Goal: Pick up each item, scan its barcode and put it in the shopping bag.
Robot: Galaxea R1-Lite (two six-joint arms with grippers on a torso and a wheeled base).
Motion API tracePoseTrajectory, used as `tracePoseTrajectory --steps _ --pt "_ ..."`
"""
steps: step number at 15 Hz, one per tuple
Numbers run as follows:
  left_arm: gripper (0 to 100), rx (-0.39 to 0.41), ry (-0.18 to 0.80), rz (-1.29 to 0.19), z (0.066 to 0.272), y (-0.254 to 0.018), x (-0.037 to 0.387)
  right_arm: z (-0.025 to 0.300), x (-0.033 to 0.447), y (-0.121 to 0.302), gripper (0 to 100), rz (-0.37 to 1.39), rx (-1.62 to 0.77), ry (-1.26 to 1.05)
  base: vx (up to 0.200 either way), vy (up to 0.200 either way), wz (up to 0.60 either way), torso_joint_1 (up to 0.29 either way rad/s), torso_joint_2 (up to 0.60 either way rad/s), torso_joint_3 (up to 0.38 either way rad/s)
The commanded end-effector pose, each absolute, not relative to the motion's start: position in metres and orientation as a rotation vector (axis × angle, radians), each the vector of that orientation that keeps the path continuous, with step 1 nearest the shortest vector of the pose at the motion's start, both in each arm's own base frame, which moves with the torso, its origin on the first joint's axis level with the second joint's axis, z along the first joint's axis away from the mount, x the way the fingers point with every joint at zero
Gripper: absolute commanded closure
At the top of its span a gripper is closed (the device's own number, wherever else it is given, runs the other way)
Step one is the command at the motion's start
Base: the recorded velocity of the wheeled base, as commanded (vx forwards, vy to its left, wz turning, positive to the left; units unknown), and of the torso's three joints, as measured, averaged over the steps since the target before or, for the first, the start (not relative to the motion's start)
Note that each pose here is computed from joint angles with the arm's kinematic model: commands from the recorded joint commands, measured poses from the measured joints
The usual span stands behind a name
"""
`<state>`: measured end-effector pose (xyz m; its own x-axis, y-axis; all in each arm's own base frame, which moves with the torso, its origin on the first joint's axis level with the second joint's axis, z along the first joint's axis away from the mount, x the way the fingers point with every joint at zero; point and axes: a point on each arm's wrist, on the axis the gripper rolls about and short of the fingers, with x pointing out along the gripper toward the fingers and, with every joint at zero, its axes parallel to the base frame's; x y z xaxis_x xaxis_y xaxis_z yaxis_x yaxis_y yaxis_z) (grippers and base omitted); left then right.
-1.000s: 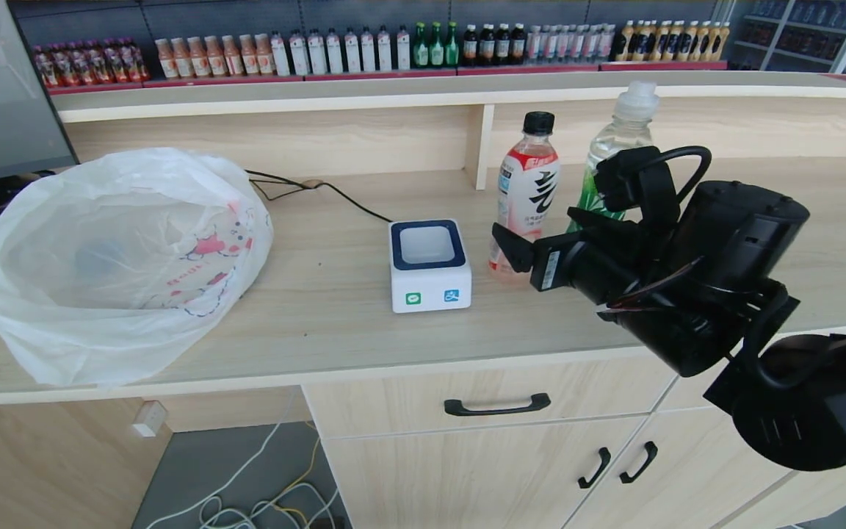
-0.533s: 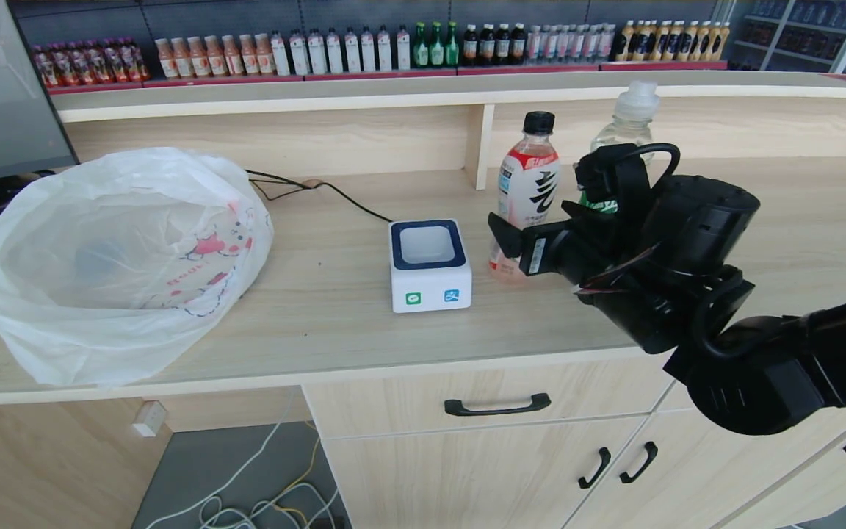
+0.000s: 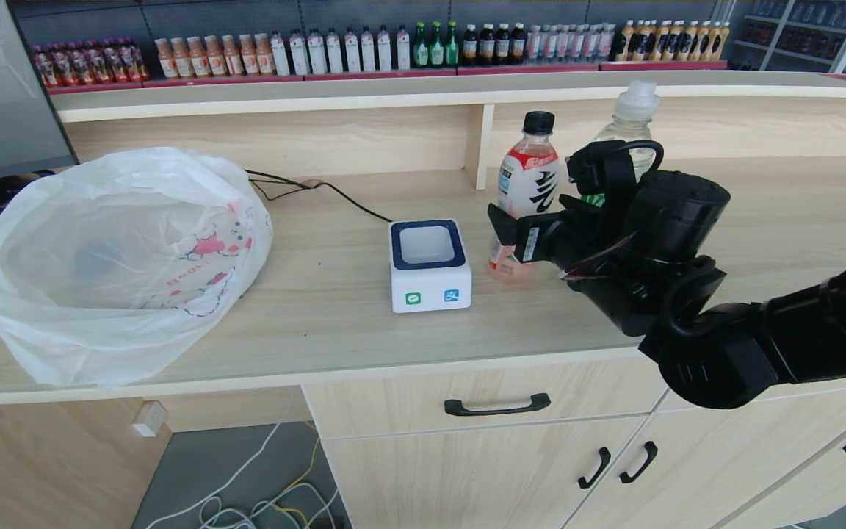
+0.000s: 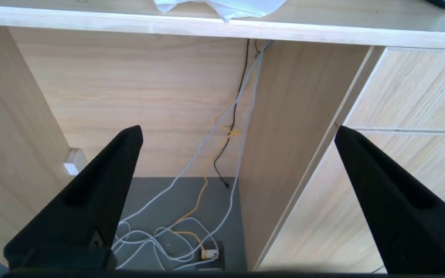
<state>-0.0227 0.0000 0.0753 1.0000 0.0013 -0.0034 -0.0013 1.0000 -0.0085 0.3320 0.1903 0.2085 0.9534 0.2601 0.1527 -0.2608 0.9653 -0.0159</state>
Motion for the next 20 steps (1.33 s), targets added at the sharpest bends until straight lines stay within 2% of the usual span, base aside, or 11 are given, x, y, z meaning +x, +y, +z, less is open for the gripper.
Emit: tracePoseTrajectory --steps 1,8,19,20 --pt "0 -0.009 0.003 0.002 0.075 0.000 -0.023 0.203 0.337 0.194 0 0.265 0.004 -0.146 0.000 0.000 0.00 0.000 0.00 0.000" --pt "0 -0.009 0.003 0.002 0.075 0.000 -0.023 0.212 0.350 0.198 0 0.257 0.040 -0.201 0.000 0.000 0.00 0.000 0.00 0.000" --pt "0 -0.009 0.003 0.002 0.075 0.000 -0.023 0.205 0.354 0.200 0 0.254 0.016 -0.189 0.000 0.000 0.00 0.000 0.00 0.000" --pt "0 -0.009 0.003 0.002 0.075 0.000 -0.023 0.207 0.354 0.201 100 0.255 0.017 -0.200 0.000 0.000 0.00 0.000 0.00 0.000"
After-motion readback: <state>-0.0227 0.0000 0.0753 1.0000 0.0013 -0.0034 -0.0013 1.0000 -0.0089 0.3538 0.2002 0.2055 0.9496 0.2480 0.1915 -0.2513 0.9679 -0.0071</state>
